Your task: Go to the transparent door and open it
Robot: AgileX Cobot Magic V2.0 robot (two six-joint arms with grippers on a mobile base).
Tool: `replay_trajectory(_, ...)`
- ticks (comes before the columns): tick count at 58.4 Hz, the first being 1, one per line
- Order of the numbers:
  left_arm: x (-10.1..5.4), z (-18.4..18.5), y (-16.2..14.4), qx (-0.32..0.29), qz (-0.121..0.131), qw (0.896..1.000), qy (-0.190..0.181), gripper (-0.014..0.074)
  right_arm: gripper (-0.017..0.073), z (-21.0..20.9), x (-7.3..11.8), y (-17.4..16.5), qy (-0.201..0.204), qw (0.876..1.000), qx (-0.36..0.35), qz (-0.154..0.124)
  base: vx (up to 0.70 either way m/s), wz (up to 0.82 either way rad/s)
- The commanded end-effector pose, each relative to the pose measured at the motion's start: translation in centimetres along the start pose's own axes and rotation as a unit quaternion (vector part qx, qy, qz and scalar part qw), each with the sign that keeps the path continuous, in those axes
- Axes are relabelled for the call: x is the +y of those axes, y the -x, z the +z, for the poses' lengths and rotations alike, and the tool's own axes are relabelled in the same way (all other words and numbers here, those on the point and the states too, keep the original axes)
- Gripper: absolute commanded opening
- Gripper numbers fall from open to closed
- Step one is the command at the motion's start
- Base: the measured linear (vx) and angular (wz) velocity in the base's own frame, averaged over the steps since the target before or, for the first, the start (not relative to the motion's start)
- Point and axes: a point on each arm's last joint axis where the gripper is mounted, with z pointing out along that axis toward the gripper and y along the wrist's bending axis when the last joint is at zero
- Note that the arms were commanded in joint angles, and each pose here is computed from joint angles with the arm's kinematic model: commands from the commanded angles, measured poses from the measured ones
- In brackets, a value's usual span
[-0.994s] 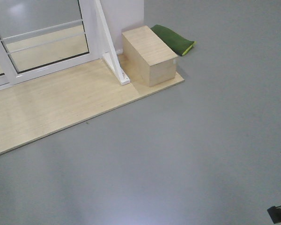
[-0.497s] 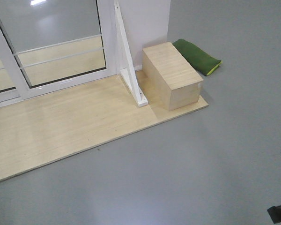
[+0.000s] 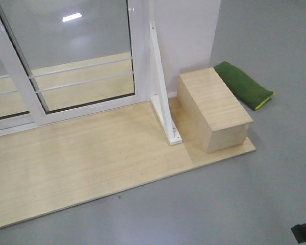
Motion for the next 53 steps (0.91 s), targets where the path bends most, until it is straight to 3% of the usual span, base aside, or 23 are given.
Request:
replay_trajectory(1,-0.06,-0.06,0.53,-0.045,-0.003,0.999,-0.004,-0.0006,-0.0006,-0.16,-0.16,0.77,-0.01,0.999,-0.049,-0.001,0.43,0.29)
replay_trajectory(53,-0.06,-0.06,0.53,-0.045,-0.003,0.999,-0.004,-0.0006,-0.0006,-0.16,-0.16,0.77,-0.01,0.999,-0.049,-0.001,0.4,0.27)
